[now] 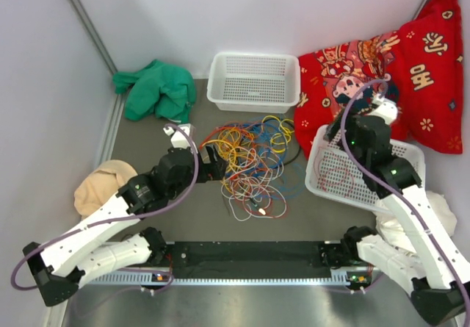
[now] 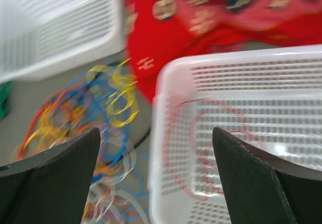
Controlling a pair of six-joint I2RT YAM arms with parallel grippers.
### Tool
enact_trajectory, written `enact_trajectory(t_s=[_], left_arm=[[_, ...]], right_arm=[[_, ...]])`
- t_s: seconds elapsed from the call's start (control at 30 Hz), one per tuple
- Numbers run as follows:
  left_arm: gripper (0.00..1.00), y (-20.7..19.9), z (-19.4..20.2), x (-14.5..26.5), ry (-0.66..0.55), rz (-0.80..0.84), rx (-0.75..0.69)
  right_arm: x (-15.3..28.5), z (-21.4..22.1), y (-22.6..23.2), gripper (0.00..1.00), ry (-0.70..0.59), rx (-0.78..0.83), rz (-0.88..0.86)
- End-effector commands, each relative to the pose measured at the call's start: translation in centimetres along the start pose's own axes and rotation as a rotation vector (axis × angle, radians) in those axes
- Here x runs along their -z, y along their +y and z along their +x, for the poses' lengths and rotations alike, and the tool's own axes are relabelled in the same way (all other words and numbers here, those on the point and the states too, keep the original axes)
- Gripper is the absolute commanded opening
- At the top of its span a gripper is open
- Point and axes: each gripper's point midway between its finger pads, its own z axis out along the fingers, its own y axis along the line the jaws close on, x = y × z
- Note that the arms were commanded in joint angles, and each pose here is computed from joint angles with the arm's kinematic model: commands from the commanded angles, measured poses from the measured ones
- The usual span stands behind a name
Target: Untangle the cables
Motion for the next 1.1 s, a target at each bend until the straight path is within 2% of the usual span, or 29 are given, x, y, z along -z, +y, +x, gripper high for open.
enact_trajectory(t_s=[0.0,0.17,0.37,0.53,0.67,0.9,0.97,1.0,1.03,1.07], left_arm=[[0.99,-0.4,-0.9,-0.8,-0.043,-0.008,0.025],[0.99,0.7,-0.9,-1.4,-0.039,-0.095,0.007],[0.99,2.7,0.4,-1.2,0.011,-0.199,0.039],[0.99,3.9,0.9,0.0,-0.004,-0.217,0.094],[0.99,4.2,1.1,0.2,-0.007,-0.212,0.096],[0.99,4.3,1.2,0.1,0.007,-0.228,0.067],[0.99,4.4,1.1,0.1,0.003,-0.231,0.065],[0.99,4.4,1.2,0.1,0.002,-0.229,0.062],[0.99,4.5,1.1,0.1,-0.002,-0.23,0.062],[0.99,4.6,1.2,0.1,-0.004,-0.23,0.059]], right_arm=[[3.1,1.8,10.2,0.91,0.093,0.125,-0.464],[3.6,9.9,15.8,0.91,0.299,0.269,-0.633],[2.4,17.2,18.9,0.9,0.468,0.27,-0.744],[2.6,19.5,22.6,0.95,0.472,0.377,-0.802],[1.1,20.8,24.6,0.97,0.476,0.437,-0.785],[-4.3,23.8,25.0,0.96,0.509,0.53,-0.57],[-5.3,25.4,24.9,0.91,0.543,0.553,-0.546],[-5.4,25.6,25.4,0.85,0.547,0.551,-0.564],[-5.2,26.0,25.8,0.63,0.564,0.547,-0.59],[-5.3,26.3,26.2,0.5,0.567,0.536,-0.599]])
